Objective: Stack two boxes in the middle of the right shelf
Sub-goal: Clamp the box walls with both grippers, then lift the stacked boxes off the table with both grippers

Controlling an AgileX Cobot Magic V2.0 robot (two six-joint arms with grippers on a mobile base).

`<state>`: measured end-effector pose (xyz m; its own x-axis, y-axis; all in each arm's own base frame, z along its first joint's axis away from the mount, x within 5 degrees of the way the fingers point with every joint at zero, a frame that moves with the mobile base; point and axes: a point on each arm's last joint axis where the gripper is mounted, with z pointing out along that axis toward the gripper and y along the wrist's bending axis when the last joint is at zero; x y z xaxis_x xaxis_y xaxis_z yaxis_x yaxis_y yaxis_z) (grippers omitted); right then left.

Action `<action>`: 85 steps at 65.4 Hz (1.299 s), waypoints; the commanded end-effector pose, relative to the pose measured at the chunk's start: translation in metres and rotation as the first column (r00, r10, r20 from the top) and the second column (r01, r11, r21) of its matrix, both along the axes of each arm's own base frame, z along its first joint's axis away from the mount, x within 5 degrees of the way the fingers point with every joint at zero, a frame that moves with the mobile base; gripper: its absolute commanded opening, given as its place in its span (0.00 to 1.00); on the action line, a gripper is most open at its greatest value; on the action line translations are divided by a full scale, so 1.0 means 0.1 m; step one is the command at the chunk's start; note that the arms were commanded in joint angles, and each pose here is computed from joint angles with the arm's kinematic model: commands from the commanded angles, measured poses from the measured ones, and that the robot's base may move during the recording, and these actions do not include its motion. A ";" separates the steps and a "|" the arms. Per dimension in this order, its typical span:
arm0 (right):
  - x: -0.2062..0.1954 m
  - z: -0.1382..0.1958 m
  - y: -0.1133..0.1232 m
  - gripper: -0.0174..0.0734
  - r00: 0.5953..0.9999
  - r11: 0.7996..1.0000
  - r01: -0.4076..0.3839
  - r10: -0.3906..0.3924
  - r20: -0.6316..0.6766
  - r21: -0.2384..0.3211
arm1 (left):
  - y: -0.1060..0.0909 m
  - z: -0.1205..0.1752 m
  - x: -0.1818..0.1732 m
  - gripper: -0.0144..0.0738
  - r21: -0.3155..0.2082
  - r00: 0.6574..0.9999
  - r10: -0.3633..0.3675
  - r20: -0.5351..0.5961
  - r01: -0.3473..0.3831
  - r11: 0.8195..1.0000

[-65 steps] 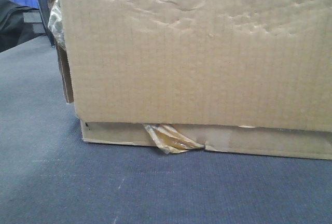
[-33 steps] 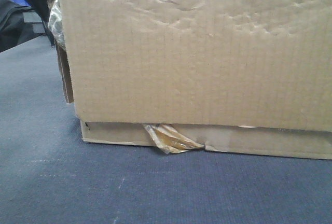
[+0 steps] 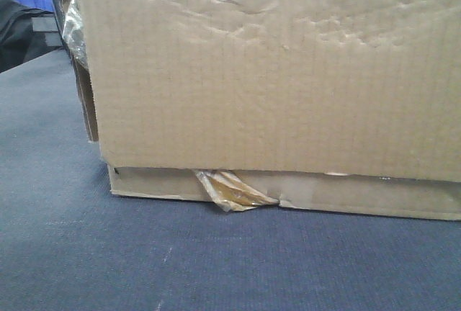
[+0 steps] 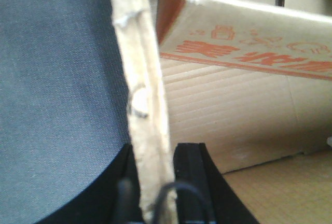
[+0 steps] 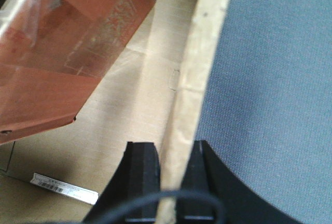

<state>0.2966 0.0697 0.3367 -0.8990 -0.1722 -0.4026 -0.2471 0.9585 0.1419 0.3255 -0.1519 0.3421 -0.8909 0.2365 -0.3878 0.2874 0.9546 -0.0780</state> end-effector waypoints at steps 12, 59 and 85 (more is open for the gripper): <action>-0.12 0.51 -0.02 0.02 0.981 0.999 -0.009 0.001 0.194 0.037 | 0.13 0.53 -0.19 0.04 -0.046 0.986 0.022 0.165 -0.015 0.999; -0.64 1.95 -0.12 0.02 0.767 0.992 -0.047 -0.040 0.640 0.119 | 0.43 1.85 -0.74 0.04 -0.211 0.799 0.102 0.593 0.032 0.977; -0.63 1.95 -0.12 0.02 0.761 0.992 -0.047 -0.043 0.647 0.121 | 0.43 1.87 -0.73 0.04 -0.215 0.782 0.107 0.614 0.035 0.976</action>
